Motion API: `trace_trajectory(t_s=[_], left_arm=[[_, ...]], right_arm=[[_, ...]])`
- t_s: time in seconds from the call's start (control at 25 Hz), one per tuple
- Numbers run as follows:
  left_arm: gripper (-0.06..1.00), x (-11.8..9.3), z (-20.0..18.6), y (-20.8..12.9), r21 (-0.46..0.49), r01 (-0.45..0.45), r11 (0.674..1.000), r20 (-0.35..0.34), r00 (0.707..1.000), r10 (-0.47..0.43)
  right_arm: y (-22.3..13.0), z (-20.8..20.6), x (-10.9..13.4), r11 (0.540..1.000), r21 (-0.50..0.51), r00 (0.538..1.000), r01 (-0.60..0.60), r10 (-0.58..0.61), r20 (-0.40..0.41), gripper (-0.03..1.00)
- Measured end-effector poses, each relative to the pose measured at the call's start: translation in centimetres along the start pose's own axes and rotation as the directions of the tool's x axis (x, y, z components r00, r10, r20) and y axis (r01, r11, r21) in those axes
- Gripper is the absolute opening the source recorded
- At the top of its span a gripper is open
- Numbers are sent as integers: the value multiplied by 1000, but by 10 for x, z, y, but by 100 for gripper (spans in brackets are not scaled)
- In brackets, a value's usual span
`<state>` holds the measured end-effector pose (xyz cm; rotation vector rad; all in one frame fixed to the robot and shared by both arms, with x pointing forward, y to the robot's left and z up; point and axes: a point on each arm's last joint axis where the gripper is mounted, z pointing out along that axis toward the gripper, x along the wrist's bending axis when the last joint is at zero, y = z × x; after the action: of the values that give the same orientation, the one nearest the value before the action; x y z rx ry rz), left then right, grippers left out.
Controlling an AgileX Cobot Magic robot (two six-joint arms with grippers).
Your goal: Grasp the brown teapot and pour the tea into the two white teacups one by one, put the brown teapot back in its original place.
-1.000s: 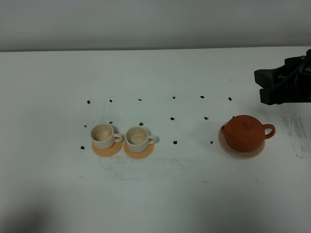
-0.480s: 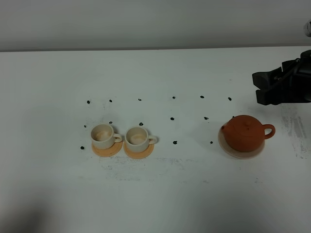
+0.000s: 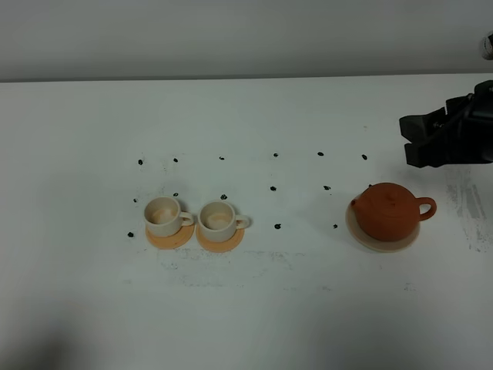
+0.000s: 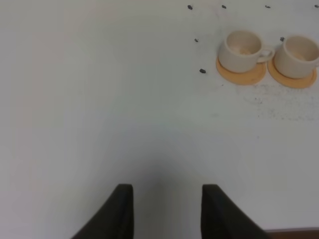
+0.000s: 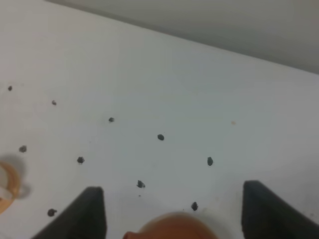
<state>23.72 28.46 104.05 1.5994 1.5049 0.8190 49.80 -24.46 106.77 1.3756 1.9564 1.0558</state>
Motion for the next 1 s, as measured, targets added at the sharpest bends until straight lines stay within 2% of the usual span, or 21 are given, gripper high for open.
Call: trace_trajectory(t_s=[0.52, 0.8, 1.0], left_arm=[[31, 0, 0, 0, 2, -1, 1000, -1, 1000, 1], [31, 0, 0, 0, 2, -2, 1000, -1, 1000, 2], [31, 0, 0, 0, 2, -2, 1000, -1, 1000, 2]], right_arm=[[0, 1, 0, 999, -1, 999, -37, 37, -2, 56], [-14, 34, -18, 992, 65, 993, -106, 102, 61, 56], [-20, 56, -27, 991, 64, 987, -119, 111, 116, 56]])
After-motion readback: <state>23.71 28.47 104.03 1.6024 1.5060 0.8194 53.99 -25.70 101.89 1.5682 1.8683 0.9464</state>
